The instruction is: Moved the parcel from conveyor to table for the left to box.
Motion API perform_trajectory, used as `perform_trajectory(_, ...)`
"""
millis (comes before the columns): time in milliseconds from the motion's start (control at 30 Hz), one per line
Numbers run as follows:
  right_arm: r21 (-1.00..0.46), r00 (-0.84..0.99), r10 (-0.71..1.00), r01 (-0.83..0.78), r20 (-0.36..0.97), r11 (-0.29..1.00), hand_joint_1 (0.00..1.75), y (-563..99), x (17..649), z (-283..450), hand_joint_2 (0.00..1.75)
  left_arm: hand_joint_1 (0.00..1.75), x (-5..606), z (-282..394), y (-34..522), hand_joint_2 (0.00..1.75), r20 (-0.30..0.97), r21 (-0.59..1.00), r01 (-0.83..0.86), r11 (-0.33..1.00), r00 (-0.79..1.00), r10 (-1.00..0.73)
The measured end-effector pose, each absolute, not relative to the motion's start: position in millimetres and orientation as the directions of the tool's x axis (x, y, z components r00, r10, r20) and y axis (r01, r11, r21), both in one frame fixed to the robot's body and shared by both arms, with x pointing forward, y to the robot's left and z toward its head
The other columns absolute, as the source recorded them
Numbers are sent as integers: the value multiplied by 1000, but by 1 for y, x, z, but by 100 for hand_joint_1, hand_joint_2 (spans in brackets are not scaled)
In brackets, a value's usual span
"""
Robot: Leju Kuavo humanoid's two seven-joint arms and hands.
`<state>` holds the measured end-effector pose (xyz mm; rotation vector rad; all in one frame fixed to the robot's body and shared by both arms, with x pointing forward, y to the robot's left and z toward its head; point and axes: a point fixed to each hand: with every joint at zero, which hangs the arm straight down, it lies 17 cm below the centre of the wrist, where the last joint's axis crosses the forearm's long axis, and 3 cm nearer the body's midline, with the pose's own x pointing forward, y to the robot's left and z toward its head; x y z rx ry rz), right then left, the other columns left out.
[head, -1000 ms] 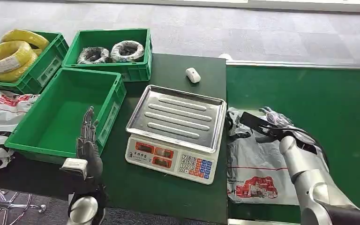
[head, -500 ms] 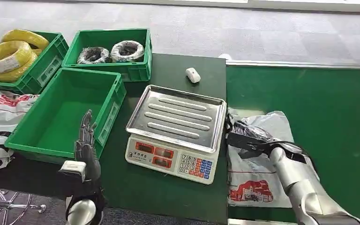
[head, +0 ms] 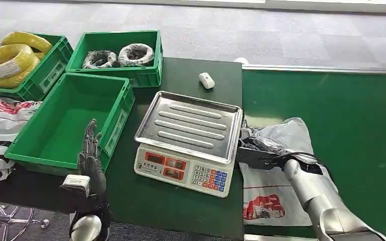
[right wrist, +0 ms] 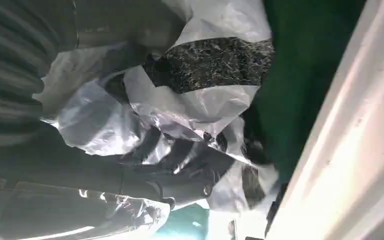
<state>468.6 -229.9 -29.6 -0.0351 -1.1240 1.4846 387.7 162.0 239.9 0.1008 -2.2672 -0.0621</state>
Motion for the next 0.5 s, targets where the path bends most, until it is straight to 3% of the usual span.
perform_trajectory(367, -687, -336, 761, -701, 555, 191, 175, -222, 480, -14, 175, 0, 387, 238, 164, 0, 760, 85, -59, 995, -641, -103)
perform_trajectory(500, -785, -379, 775, -575, 505, 231, 175, -224, 506, 13, 175, 0, 385, 238, 169, 0, 758, 87, -78, 993, -641, -117)
